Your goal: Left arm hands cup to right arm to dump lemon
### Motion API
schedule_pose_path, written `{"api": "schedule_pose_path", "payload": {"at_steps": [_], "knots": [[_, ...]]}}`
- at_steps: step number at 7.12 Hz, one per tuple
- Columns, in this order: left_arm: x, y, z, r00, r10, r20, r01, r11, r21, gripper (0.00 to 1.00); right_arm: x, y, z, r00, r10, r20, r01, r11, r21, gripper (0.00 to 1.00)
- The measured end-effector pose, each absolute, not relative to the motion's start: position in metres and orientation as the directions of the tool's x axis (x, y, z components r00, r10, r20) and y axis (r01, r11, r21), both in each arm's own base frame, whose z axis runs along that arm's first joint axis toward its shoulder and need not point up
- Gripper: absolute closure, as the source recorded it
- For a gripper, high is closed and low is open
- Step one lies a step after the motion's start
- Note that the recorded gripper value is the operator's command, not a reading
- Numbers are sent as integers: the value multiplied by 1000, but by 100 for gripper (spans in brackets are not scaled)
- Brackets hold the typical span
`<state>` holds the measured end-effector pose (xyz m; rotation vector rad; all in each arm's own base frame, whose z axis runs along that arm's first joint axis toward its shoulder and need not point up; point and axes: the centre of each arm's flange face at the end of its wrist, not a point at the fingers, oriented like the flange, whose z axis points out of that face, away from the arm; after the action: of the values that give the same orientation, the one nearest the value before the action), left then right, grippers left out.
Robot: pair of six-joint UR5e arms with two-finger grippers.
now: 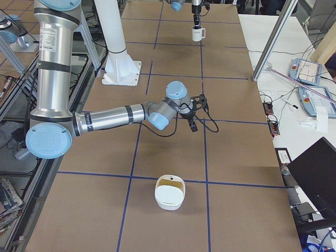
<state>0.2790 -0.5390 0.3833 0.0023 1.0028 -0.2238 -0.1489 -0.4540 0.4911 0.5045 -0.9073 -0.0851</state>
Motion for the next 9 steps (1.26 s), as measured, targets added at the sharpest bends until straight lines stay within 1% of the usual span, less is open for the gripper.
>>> {"api": "schedule_pose_path", "payload": {"at_steps": [2,4,7,9], "knots": [[350,-536,289,469,-315,-825,207,947,-244,100,-187,-441,471,596,-388,703,-178,790,587,0],[413,-530,203,511,-387,-767,217,922,-320,100,-240,-421,453,593,-474,651,-215,686,695,0],[492,-537,121,565,-424,-707,212,903,-373,100,-305,-382,425,576,-556,599,-306,533,789,0],[526,-529,80,559,-451,-696,207,889,-409,100,-365,-347,393,584,-580,568,-367,436,822,0]]}}
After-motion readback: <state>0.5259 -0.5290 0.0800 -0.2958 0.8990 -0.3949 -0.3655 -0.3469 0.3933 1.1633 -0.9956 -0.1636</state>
